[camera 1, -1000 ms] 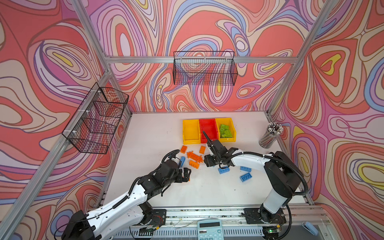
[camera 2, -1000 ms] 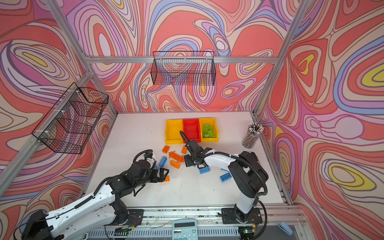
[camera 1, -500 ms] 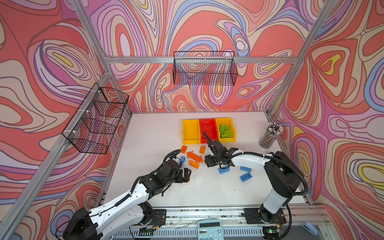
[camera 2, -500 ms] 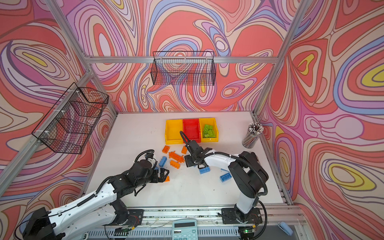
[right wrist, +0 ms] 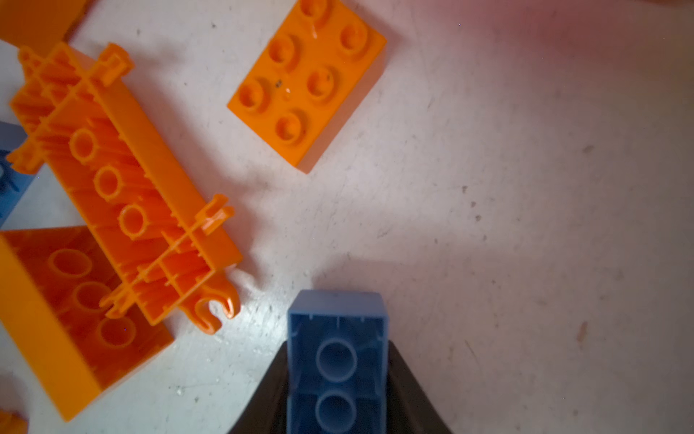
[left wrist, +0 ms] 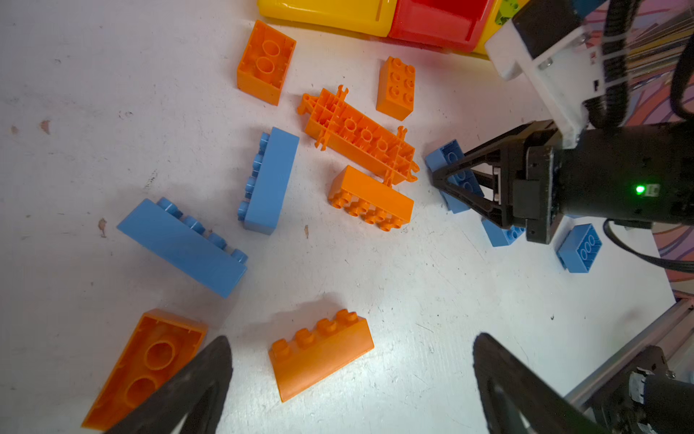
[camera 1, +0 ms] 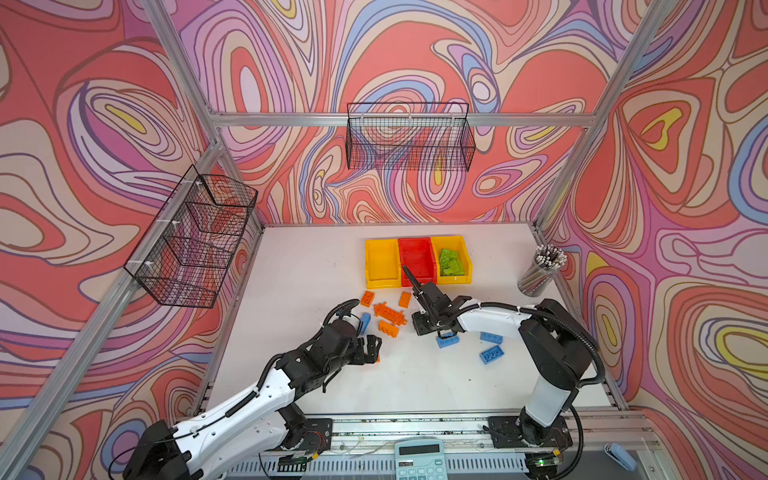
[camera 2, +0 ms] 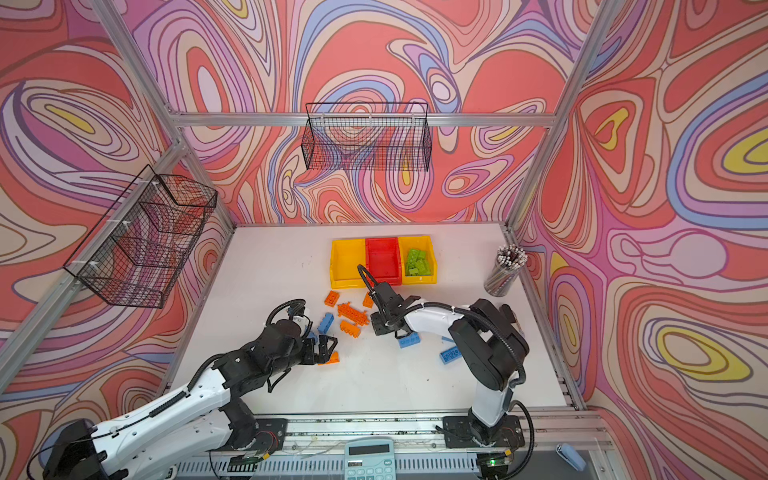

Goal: Sort the legos into containers by color
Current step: 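Lift the blue brick with the right gripper and drop it into the red bin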

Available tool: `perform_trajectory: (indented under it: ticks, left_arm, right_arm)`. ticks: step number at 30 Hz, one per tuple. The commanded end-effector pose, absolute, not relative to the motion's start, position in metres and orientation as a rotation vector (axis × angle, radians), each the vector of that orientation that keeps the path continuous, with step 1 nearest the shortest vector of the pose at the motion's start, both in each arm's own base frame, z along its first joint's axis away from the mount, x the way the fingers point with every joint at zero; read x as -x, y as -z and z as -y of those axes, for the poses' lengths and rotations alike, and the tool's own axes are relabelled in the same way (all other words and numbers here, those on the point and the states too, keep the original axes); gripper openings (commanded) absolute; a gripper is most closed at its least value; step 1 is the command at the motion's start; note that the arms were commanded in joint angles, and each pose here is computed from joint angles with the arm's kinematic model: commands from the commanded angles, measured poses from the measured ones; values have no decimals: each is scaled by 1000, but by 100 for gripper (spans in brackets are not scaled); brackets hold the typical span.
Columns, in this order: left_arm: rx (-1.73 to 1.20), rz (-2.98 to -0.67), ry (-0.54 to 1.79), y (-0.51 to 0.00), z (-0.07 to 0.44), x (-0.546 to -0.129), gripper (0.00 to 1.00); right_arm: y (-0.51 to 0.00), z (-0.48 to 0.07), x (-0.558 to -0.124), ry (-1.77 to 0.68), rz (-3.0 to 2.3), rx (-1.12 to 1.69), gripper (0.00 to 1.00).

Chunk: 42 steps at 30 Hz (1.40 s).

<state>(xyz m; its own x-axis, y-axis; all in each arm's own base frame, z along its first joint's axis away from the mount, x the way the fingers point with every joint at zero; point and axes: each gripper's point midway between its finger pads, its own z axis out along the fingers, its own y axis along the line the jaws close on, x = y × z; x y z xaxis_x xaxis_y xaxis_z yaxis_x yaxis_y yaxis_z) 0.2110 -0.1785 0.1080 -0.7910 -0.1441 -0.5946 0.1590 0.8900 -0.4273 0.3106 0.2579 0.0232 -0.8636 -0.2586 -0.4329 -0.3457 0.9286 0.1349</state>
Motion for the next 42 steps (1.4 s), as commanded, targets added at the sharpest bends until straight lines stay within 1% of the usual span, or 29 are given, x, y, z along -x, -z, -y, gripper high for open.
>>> perform_trajectory:
  ticks: [1,3,6,9,11,14,16,20,26,28,29,31,33,35,38,42]
  left_arm:
    - [-11,-2413,582,-102,173,-209,100]
    - [-16,-2411,585,-103,174,-209,100]
    - [-27,-2399,595,-107,176,-210,100]
    - [-47,-2400,595,-109,180,-212,100]
    - [-58,-2378,607,-114,185,-218,100]
    - [-79,-2387,595,-113,190,-222,100]
    - [-88,-2370,603,-125,196,-228,100]
    - [-87,-2354,603,-130,198,-232,100]
    - [-81,-2319,558,-142,195,-240,100]
    - [-83,-2314,535,-145,193,-243,100]
    - [-83,-2311,524,-147,193,-245,100]
    - [-86,-2306,507,-150,193,-248,100]
    - [-90,-2301,496,-153,194,-251,100]
    - [-95,-2301,490,-154,197,-254,100]
    - [-110,-2303,484,-156,201,-258,100]
    - [-123,-2312,491,-156,205,-259,100]
  right_arm:
    - [-23,-252,-309,-221,-2695,427,29]
    - [-35,-249,-315,-191,-2667,409,28]
    - [-71,-245,-330,-138,-2588,383,27]
    - [-99,-246,-355,-73,-2527,370,27]
    - [-109,-249,-374,-64,-2508,360,27]
    - [-116,-252,-408,-58,-2493,334,27]
    - [-119,-254,-431,-73,-2484,312,27]
    - [-117,-251,-472,-82,-2485,266,27]
    - [-100,-241,-514,-97,-2500,209,28]
    - [-93,-239,-522,-117,-2507,201,31]
    - [-91,-238,-526,-128,-2507,195,35]
    - [-91,-239,-530,-147,-2499,190,43]
    - [-98,-243,-533,-175,-2479,207,54]
    - [-108,-248,-532,-218,-2457,226,62]
    - [-133,-248,-526,-251,-2417,228,68]
    - [-159,-244,-508,-289,-2388,236,71]
